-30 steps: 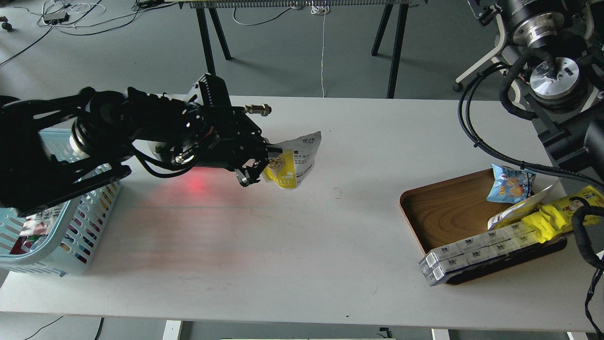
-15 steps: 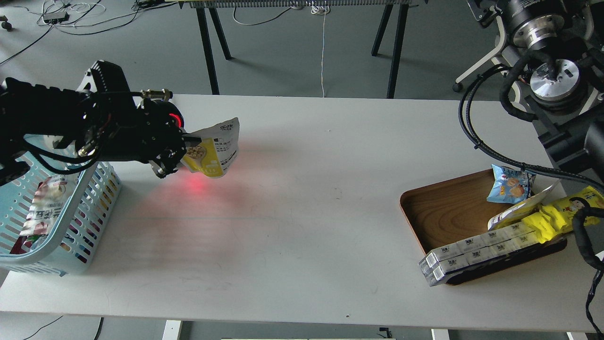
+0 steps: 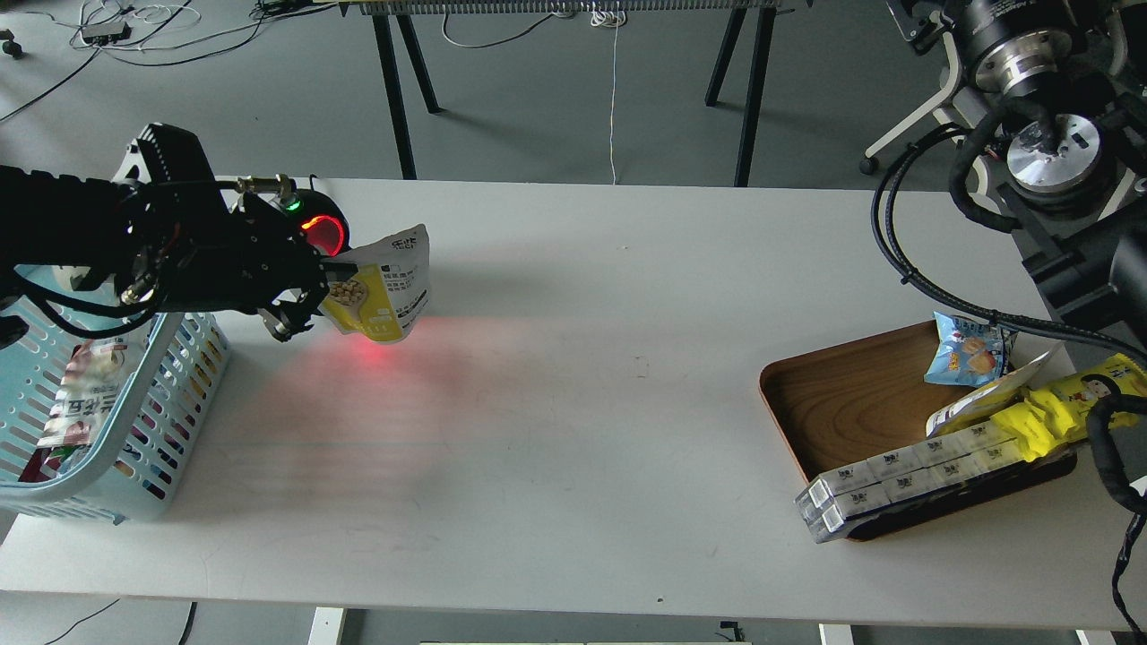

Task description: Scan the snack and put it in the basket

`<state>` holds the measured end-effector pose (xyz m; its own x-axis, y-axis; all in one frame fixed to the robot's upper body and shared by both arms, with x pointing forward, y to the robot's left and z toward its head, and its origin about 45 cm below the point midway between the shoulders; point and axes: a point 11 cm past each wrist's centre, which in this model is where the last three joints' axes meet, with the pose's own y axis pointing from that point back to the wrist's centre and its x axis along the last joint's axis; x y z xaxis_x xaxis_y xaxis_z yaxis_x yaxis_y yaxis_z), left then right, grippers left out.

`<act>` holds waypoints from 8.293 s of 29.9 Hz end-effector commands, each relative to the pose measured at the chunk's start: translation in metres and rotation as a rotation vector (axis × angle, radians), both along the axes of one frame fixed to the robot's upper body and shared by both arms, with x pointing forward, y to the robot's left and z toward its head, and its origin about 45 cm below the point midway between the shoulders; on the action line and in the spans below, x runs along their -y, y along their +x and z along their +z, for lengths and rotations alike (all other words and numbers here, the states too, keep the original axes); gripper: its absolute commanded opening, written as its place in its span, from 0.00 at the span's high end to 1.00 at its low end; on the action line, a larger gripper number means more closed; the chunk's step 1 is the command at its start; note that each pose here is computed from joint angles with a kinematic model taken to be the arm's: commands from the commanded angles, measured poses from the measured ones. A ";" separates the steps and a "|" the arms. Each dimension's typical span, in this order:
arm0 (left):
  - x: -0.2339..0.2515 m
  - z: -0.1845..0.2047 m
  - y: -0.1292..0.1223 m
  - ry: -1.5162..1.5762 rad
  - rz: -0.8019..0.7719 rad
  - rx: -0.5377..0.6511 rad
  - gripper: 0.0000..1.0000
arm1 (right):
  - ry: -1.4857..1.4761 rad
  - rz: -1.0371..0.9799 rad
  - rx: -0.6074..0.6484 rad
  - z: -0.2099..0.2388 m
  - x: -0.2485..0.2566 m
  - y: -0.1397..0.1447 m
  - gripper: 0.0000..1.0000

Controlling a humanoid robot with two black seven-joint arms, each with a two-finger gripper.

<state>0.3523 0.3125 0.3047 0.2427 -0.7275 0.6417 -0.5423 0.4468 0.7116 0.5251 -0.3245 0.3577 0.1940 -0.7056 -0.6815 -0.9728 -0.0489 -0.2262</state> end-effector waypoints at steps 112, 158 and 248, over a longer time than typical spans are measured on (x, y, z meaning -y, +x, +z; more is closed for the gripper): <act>-0.191 0.056 -0.118 0.148 0.273 0.137 0.98 | 0.001 0.002 0.018 0.004 -0.001 0.000 0.00; -0.215 0.069 -0.114 0.172 0.317 0.200 0.98 | 0.005 0.016 0.017 0.003 -0.010 0.001 0.00; -0.034 0.000 0.167 -2.771 0.940 -0.820 0.02 | 0.167 0.009 0.071 -0.011 0.071 -0.019 0.00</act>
<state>0.5224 0.3561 0.3093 0.1689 0.7099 -0.6838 -0.9773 0.0307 -0.2094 0.5052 -0.4029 0.3543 0.2513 -0.6001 -0.7594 -0.9512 -0.0080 -0.3085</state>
